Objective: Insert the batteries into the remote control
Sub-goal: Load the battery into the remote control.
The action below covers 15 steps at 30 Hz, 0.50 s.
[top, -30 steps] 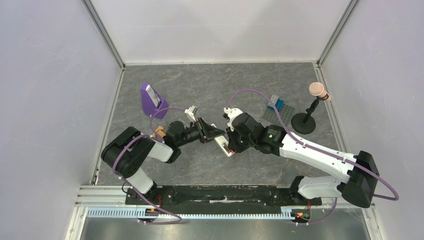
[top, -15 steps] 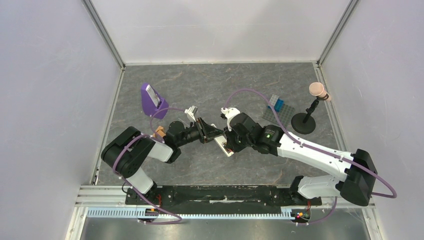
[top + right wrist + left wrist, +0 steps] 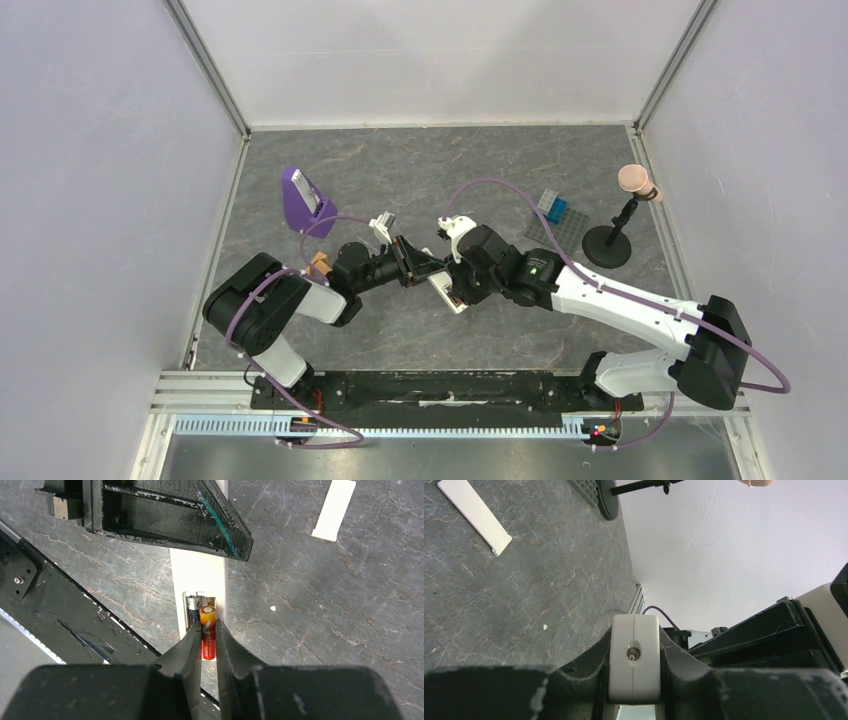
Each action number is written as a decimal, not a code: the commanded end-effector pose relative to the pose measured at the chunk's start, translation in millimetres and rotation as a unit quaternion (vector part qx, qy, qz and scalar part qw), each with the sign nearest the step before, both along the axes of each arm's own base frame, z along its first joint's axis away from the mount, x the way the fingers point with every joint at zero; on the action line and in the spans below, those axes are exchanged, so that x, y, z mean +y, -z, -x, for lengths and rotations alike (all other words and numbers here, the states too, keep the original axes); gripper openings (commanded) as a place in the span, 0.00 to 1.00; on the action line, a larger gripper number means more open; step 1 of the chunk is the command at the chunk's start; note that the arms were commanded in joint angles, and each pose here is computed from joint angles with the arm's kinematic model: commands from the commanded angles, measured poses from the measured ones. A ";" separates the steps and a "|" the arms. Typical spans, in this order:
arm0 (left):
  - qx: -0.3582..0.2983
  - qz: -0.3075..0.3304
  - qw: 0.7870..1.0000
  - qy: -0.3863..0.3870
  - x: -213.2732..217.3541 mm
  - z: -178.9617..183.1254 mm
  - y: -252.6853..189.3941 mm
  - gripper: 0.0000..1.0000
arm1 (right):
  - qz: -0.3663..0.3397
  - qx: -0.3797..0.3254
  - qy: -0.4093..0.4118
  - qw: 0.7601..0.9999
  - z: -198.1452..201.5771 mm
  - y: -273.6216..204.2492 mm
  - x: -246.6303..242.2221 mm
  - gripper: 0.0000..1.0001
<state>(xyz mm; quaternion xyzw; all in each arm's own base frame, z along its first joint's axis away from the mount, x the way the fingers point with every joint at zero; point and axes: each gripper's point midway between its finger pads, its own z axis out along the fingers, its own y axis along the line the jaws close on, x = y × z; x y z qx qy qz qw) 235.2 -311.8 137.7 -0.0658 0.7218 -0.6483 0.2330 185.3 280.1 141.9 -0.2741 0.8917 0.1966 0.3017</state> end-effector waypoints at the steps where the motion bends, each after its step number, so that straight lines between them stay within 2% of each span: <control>1: -0.026 0.045 0.999 0.005 -3.8 -0.3 -28.7 0.02 | 0.019 0.004 -0.013 1.000 2.5 0.9 -1.6 0.17; 4: -0.026 0.045 0.999 0.005 -3.6 -0.5 -29.0 0.02 | 0.019 0.002 -0.011 1.000 1.7 -1.2 -2.1 0.21; 15: -0.024 0.042 0.999 0.004 -3.7 -0.9 -26.3 0.02 | -0.017 -0.009 0.001 1.000 -1.8 -27.4 5.8 0.26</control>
